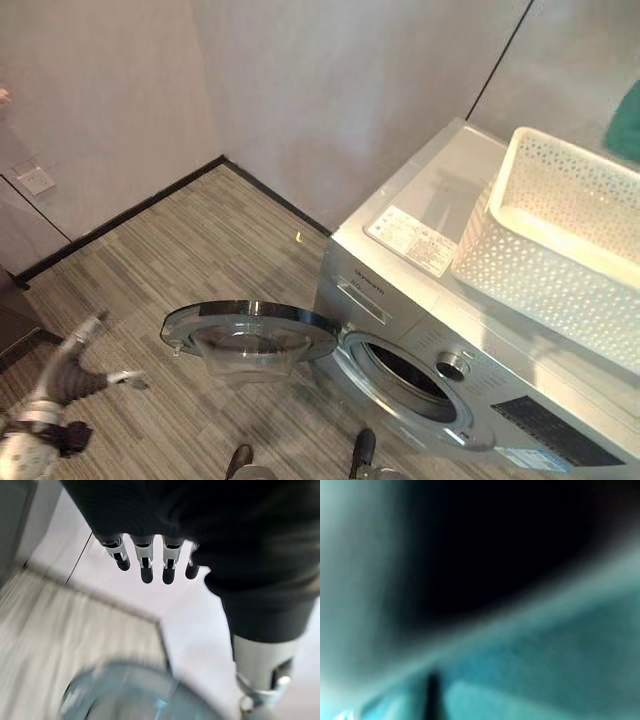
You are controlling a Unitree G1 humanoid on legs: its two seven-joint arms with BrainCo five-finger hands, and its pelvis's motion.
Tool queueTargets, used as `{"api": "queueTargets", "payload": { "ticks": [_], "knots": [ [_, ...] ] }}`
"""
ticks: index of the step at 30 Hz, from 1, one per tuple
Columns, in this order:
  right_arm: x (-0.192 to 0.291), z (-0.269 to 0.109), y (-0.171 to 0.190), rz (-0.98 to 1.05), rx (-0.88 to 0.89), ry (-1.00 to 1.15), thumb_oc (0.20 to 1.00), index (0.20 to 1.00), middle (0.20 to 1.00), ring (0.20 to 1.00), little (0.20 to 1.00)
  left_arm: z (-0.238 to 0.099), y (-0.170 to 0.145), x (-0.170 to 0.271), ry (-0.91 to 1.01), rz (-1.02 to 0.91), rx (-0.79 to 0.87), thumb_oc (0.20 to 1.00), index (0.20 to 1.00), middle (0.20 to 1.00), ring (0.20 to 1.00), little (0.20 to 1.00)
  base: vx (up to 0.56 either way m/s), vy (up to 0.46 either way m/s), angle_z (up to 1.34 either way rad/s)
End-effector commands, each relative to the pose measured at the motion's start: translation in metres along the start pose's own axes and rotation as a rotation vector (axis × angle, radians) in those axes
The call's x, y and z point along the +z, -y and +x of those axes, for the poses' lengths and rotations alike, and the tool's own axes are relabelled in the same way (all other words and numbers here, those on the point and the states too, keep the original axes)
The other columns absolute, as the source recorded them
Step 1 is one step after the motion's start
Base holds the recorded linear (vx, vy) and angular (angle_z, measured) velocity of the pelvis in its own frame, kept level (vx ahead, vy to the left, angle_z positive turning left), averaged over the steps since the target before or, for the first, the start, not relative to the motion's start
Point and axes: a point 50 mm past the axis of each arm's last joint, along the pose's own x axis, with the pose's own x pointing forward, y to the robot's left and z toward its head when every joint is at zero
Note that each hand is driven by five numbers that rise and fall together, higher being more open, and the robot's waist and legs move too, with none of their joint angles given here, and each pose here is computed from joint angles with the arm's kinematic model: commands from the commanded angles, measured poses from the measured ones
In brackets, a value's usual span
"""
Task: Grab the laundry basket,head to the washer,open it,put in the laundry and shut it.
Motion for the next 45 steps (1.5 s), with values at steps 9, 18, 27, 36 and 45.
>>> {"api": "queueTargets", "payload": {
  "ticks": [9,18,27,36,45],
  "knots": [
    [0.092,0.006,-0.067,0.239,0.097,0.301,0.2,0.2,0.2,0.2,0.2,0.076,-0.005,0.128,0.569,-0.238,0.018,1.0,1.0,1.0,1.0,1.0,0.0,0.005,-0.01],
    [0.112,-0.02,-0.157,0.369,0.299,0.339,0.2,0.2,0.2,0.2,0.2,0.123,0.046,0.266,0.875,-0.489,-0.25,1.0,1.0,1.0,1.0,1.0,-0.04,0.011,-0.18],
    [0.129,-0.05,-0.198,0.433,0.43,0.408,0.2,0.2,0.2,0.2,0.2,0.144,0.082,0.354,0.873,-0.583,-0.36,1.0,1.0,1.0,1.0,1.0,-0.02,-0.007,-0.12],
    [0.137,-0.073,-0.227,0.548,0.597,0.416,0.2,0.2,0.2,0.2,0.2,0.147,0.09,0.392,0.836,-0.665,-0.482,1.0,1.0,1.0,1.0,1.0,0.0,-0.005,-0.11],
    [0.132,-0.079,-0.227,0.561,0.632,0.417,0.2,0.2,0.2,0.2,0.2,0.15,0.082,0.392,0.817,-0.728,-0.489,1.0,1.0,1.0,1.0,1.0,0.0,0.0,0.0]
  ]
}}
